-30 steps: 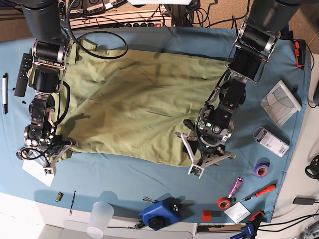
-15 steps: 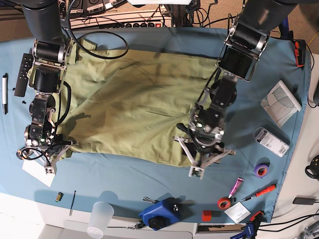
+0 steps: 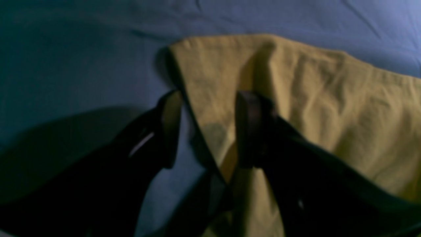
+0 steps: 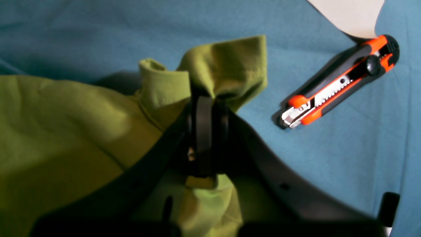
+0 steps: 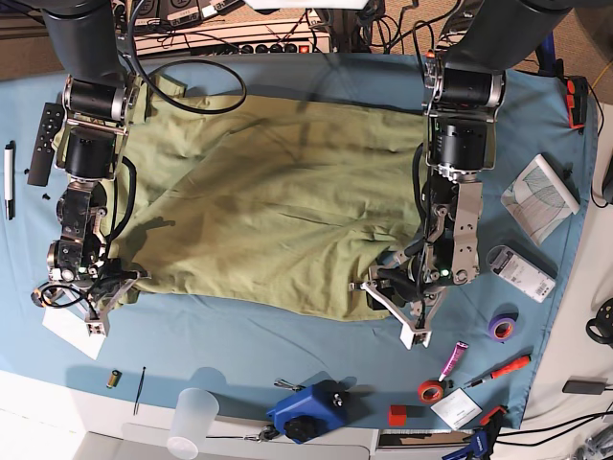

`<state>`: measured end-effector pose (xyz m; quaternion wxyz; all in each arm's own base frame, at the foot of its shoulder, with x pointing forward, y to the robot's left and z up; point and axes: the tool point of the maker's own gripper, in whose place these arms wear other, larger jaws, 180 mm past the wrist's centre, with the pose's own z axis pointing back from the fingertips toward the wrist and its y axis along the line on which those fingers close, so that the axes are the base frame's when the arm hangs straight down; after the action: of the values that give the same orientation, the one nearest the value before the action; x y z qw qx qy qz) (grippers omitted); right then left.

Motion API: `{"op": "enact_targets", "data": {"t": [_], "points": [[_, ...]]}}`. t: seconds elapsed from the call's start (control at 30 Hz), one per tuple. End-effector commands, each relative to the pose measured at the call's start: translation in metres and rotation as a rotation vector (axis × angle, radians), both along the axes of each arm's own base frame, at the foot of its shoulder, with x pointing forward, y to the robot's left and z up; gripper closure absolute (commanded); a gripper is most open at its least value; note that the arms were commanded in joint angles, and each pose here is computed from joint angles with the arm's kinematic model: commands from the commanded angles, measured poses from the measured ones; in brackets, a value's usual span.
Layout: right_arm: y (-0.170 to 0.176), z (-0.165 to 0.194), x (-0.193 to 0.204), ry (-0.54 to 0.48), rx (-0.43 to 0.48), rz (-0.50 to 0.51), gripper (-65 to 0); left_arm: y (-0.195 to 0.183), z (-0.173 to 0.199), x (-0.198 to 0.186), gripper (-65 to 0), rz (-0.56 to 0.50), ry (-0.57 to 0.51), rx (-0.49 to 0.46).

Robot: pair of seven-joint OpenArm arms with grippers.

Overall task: Layout the t-shirt on the table in an organized manner, then fold the t-shirt properly
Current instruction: 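Pull both hem corners apart with both grippers, stretching the shirt flat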

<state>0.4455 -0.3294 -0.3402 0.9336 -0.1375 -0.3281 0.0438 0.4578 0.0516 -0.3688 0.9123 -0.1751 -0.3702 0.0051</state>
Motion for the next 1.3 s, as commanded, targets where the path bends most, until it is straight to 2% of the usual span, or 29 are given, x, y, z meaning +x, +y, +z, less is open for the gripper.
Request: {"op": "enact_targets", "data": {"t": [0.0, 0.2, 0.33, 0.4, 0.5, 0.53, 0.67, 0.9, 1.07, 1.27], "points": [[-0.006, 0.025, 0.014, -0.073, -0.014, -0.001, 0.0, -0.004, 0.021, 0.014, -27.9, -0.005, -0.057, -0.015], [-0.006, 0.026, 0.015, -0.075, -0.015, -0.001, 0.0, -0.012, -0.008, 0.002, -27.9, -0.028, 0.025, -0.031], [-0.006, 0.026, 0.015, -0.079, -0.015, 0.0, 0.0, -0.013, -0.012, 0.0, -26.2, -0.028, 0.039, -0.043], [-0.006, 0.027, 0.016, -0.087, -0.015, 0.003, 0.0, -0.02, -0.008, 0.001, -19.3, -0.049, 0.029, -0.075], [-0.006, 0.027, 0.016, -0.088, -0.015, 0.004, 0.0, -0.029, -0.003, 0.0, -1.6, -0.105, 0.003, -0.097], [-0.006, 0.027, 0.016, -0.088, -0.015, 0.003, 0.0, -0.029, -0.002, 0.0, 0.0, -0.111, -0.006, -0.098], [-0.005, 0.03, 0.019, -0.108, -0.016, 0.01, 0.0, -0.024, 0.002, 0.007, 0.0, -0.098, -0.048, -0.068], [-0.002, 0.045, 0.033, -0.218, -0.024, 0.044, 0.0, 0.019, 0.021, 0.031, 0.0, -0.049, -0.097, 0.056], [-0.002, 0.062, 0.044, -0.321, -0.077, 0.084, 0.0, 0.05, 0.039, 0.046, 0.0, -0.024, -0.139, 0.105], [0.0, 0.072, 0.058, -0.399, -0.06, 0.102, 0.0, 0.065, 0.047, 0.053, 0.0, -0.002, -0.197, 0.146]]}}
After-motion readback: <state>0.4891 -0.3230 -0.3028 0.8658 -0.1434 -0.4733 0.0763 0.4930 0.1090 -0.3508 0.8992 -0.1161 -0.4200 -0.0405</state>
